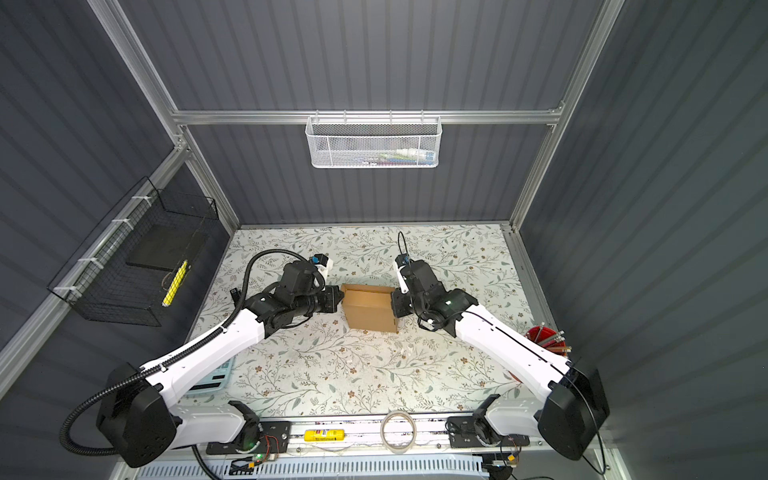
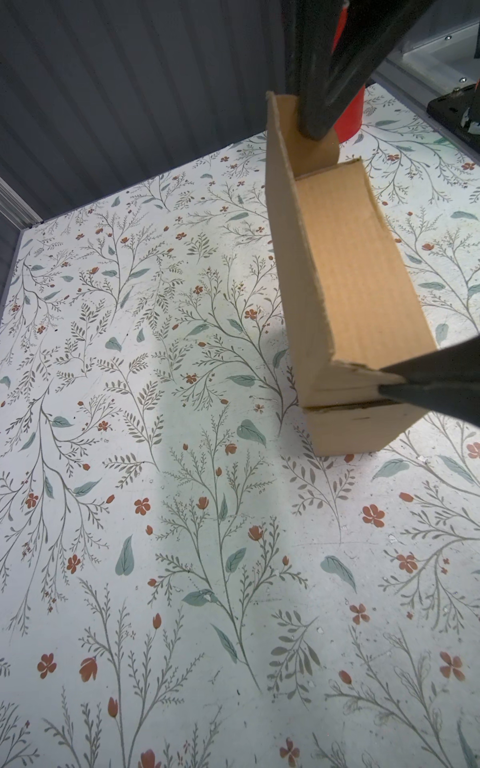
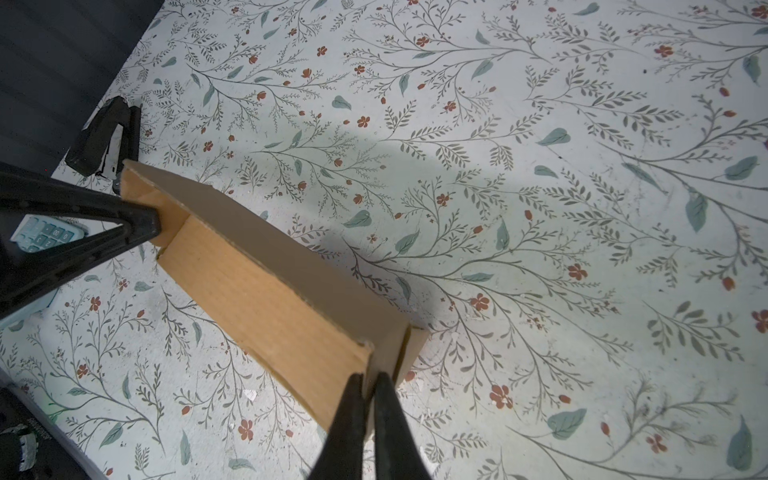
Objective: Fold the paper box
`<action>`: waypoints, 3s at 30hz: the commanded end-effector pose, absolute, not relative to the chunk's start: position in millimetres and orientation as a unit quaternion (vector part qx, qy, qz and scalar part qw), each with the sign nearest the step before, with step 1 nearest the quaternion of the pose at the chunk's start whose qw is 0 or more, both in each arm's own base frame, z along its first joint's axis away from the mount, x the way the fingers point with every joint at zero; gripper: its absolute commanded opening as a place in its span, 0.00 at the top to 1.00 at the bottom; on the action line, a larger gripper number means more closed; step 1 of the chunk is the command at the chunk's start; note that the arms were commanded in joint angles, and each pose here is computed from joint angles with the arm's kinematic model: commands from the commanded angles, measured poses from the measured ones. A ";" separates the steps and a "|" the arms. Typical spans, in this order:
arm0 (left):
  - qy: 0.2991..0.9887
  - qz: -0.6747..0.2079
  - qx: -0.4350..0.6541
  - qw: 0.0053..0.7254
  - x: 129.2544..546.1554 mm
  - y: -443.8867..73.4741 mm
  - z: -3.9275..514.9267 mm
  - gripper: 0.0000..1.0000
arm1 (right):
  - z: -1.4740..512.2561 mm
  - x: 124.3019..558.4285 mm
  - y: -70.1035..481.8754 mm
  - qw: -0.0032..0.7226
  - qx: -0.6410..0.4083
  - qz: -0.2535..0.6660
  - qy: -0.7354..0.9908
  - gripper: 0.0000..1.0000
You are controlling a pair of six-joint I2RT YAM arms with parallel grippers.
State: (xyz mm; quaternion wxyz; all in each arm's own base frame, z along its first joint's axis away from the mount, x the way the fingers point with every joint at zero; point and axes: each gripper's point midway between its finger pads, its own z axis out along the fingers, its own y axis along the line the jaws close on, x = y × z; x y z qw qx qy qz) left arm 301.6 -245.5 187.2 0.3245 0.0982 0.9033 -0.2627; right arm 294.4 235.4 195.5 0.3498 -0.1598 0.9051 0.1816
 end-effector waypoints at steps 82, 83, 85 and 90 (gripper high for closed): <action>0.909 -0.275 0.144 0.278 284.8 -265.8 191.1 1.00 | 208.1 289.4 255.4 0.286 -0.151 0.237 0.916 0.88; 0.909 -0.274 0.144 0.278 284.7 -265.7 190.8 1.00 | 207.5 289.0 255.0 0.285 -0.151 0.237 0.917 0.88; 0.909 -0.275 0.145 0.277 284.4 -265.7 191.2 1.00 | 207.0 289.1 255.1 0.284 -0.151 0.236 0.917 0.88; 0.909 -0.274 0.147 0.277 284.1 -265.5 192.7 1.00 | 203.7 289.5 254.4 0.280 -0.152 0.231 0.919 0.87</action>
